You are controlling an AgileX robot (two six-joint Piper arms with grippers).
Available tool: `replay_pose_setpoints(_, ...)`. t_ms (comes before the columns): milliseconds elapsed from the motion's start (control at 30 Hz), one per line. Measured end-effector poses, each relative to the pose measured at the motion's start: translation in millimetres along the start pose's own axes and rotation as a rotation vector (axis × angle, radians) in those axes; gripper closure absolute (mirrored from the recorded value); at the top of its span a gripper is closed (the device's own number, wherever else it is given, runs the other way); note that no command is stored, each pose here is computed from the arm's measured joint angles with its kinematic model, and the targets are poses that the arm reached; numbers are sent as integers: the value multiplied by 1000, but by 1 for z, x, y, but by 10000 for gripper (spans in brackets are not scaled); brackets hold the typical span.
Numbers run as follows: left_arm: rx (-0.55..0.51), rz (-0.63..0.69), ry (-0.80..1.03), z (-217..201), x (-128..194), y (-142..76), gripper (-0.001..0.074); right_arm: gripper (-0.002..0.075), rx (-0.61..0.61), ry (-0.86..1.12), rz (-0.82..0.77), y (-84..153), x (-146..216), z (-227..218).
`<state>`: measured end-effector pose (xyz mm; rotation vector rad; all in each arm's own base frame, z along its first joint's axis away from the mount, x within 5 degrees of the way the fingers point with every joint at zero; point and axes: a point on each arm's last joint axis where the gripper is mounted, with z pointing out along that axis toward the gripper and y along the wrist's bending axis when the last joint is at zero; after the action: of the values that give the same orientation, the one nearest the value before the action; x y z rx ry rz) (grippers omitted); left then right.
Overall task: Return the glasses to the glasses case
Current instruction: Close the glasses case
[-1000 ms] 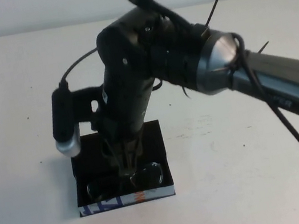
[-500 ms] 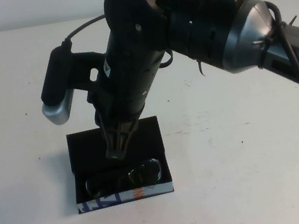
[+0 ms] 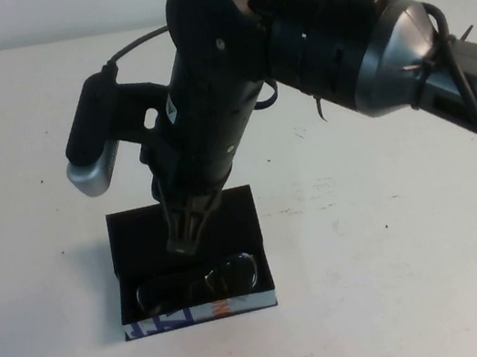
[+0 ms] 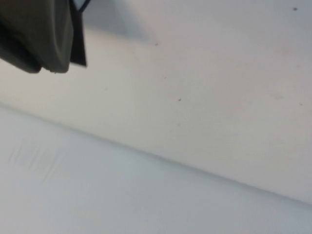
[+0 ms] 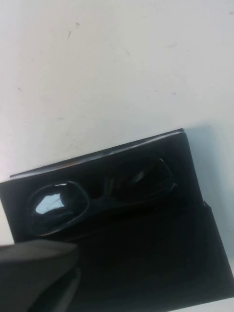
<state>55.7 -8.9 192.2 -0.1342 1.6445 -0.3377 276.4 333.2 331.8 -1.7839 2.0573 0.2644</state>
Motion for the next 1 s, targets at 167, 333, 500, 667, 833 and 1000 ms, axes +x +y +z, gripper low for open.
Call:
replay_pose_setpoints(167, 24, -198, -87, 0, -8, -1, 736, 737, 2, 2, 50, -3, 2, 0)
replay_pose_setpoints(333, 36, -335, -121, -1, -11, -1, 736, 737, 12, 3, 150, -12, 7, -2)
replay_pose_setpoints(500, 17, -387, 118, 6, -1, -6, 736, 737, 28, 5, 267, -25, 16, -4)
replay_pose_setpoints(667, 15, -301, 420, 22, -4, -18, 736, 737, 34, 11, 331, -32, 21, -3)
replay_pose_setpoints(833, 115, -154, 697, 47, -6, -39, 736, 737, 32, 14, 337, -33, 21, -1)
replay_pose_setpoints(1000, 273, -76, 933, 73, 0, -59, 736, 737, 30, 20, 339, -34, 21, 2)
